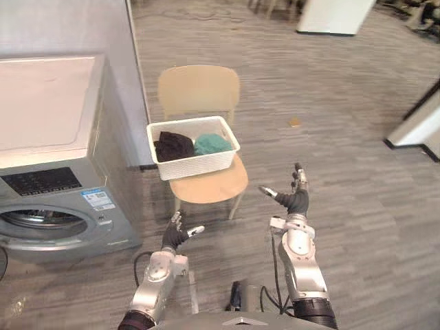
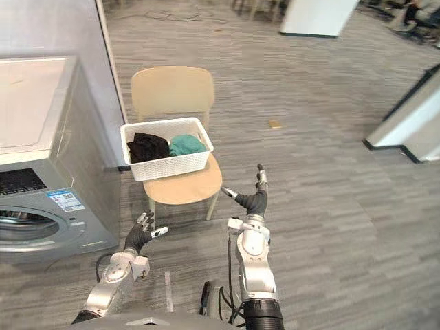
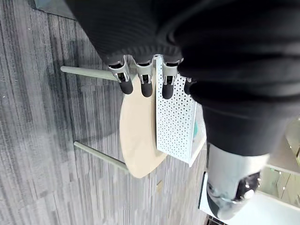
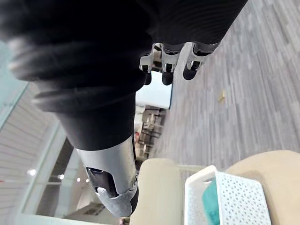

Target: Pick up the laundry basket with both hands and put the clothes into the washing machine.

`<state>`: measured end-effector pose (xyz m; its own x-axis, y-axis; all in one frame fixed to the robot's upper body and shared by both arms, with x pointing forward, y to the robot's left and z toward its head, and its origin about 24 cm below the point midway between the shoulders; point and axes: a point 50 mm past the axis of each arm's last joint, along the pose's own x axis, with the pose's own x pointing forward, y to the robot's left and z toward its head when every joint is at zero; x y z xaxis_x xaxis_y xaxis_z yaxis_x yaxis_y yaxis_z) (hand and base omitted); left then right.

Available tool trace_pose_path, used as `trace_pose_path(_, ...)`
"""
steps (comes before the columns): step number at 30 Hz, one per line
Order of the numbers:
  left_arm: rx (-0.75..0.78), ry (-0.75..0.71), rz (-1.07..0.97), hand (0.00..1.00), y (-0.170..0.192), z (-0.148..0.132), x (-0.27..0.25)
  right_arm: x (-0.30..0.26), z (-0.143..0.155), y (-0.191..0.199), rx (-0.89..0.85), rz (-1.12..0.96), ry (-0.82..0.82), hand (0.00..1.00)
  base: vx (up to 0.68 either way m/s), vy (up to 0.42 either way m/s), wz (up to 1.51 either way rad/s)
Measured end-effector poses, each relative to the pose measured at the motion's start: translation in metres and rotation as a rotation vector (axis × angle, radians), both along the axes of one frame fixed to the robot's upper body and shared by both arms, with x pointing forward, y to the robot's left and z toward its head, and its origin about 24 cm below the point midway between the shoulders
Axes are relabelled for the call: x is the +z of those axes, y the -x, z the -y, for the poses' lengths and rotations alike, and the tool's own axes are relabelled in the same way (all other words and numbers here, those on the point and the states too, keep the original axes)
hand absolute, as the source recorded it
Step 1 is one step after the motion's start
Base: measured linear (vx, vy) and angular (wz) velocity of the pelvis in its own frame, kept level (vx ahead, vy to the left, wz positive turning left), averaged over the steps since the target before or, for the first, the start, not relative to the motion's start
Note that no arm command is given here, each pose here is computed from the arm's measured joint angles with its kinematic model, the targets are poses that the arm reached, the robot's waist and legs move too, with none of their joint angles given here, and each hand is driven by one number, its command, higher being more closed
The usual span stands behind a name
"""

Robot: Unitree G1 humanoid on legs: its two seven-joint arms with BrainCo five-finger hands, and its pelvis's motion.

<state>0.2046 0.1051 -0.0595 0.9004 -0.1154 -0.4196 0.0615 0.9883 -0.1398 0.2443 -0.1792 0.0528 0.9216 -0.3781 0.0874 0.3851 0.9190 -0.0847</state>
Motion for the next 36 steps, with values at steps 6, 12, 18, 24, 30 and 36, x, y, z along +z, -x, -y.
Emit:
trace_pose_path(6, -0.004, 0.018, -0.027, 0.0, 0.002, 0.007, -0.005, 0.006, 0.019, -0.001, -0.041, 0.007, 0.056, 0.0, 0.42, -0.339, 0.74)
trace_pose_path(12, 0.064, 0.079, -0.029, 0.0, 0.003, 0.008, -0.005, 0.032, 0.024, 0.003, -0.035, 0.108, 0.138, 0.0, 0.27, -0.332, 0.86)
trace_pose_path(18, 0.091, 0.06, -0.081, 0.0, 0.019, -0.004, -0.016, 0.031, 0.034, 0.002, -0.036, 0.108, 0.172, 0.0, 0.16, -0.16, 0.58)
trace_pose_path(24, 0.056, 0.07, -0.105, 0.0, 0.029, -0.001, -0.021, 0.003, 0.049, -0.013, -0.002, -0.066, 0.254, 0.0, 0.09, 0.138, 0.17)
trace_pose_path(30, -0.021, 0.005, -0.068, 0.0, 0.026, -0.017, -0.016, 0.03, 0.065, -0.073, 0.036, -0.112, 0.4, 0.0, 0.05, 0.175, 0.02)
trace_pose_path(36, -0.033, 0.06, 0.123, 0.0, -0.011, -0.008, 0.02, 0.185, 0.081, -0.153, -0.032, 0.079, 0.519, 0.0, -0.14, 0.082, -0.05)
